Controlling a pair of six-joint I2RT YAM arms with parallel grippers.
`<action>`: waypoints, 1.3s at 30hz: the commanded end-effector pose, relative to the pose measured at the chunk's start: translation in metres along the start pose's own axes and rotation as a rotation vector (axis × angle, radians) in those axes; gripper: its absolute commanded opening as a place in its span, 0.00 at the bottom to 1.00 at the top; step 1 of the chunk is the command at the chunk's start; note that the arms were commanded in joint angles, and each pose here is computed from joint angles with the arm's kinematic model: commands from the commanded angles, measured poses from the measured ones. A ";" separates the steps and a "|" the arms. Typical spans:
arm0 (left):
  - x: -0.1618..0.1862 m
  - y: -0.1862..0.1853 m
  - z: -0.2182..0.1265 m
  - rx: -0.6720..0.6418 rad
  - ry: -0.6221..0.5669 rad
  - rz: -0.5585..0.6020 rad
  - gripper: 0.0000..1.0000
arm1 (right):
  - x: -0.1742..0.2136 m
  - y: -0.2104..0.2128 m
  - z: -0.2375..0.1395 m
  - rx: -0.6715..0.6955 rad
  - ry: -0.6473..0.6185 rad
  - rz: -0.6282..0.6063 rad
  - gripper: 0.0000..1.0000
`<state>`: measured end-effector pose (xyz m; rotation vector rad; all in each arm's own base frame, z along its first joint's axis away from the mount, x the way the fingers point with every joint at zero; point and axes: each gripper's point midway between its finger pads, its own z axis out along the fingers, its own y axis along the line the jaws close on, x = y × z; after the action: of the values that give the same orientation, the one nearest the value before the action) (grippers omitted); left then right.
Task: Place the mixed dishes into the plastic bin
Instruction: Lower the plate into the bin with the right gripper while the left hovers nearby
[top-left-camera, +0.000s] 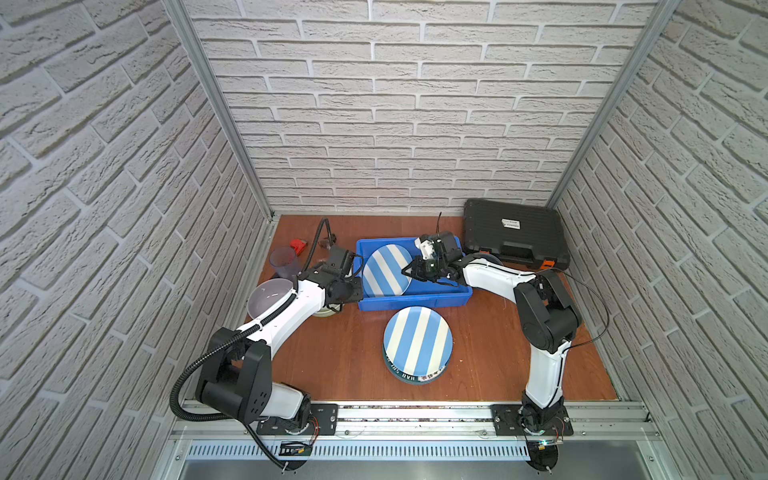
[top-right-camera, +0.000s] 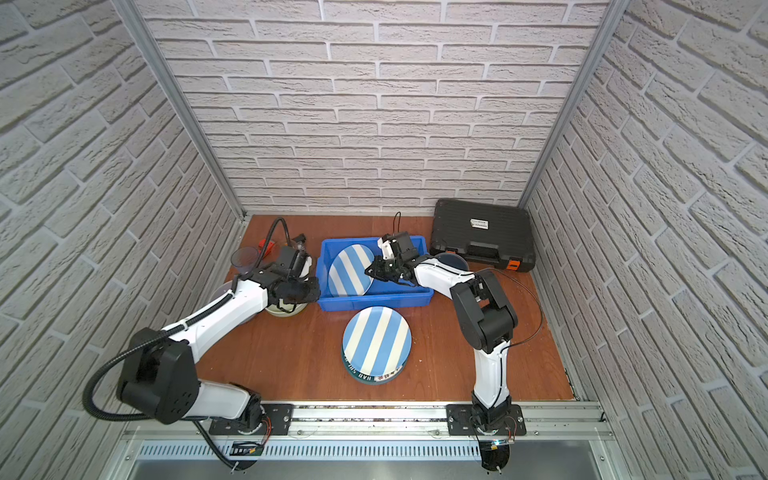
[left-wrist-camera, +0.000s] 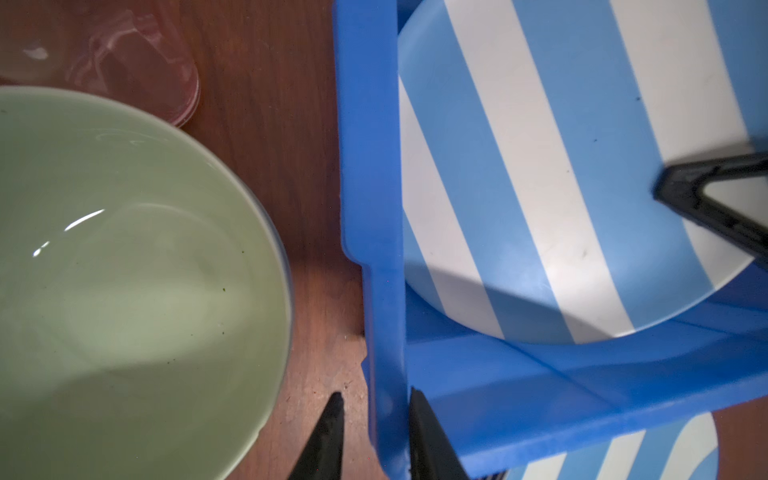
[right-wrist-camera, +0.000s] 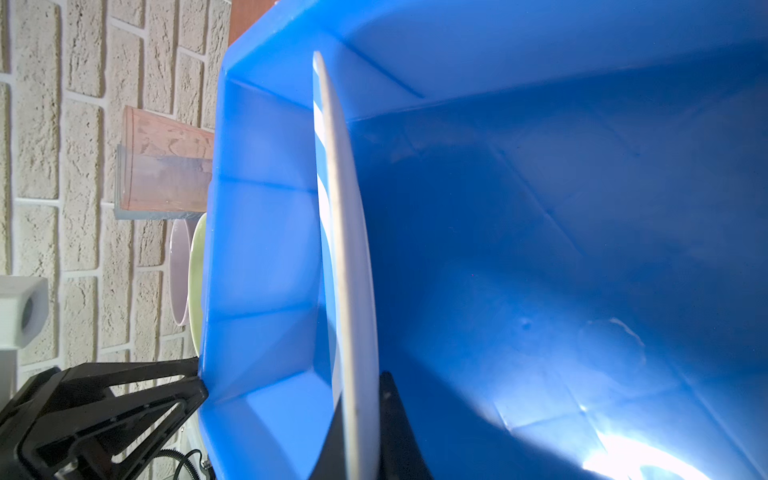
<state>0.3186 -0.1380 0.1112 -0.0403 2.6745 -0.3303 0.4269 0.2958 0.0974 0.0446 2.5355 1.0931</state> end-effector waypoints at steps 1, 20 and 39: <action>-0.015 -0.006 -0.001 0.023 -0.034 0.023 0.28 | -0.003 0.000 0.009 -0.009 -0.006 -0.008 0.08; -0.016 -0.017 0.008 0.063 -0.002 0.059 0.17 | 0.014 -0.040 0.021 0.139 0.061 -0.015 0.21; -0.018 -0.025 0.003 0.058 -0.006 0.096 0.17 | 0.015 -0.053 0.015 0.235 0.075 -0.055 0.36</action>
<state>0.3257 -0.1470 0.1038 0.0478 2.7099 -0.3239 0.4225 0.2705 0.0429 0.0365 2.7085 0.8248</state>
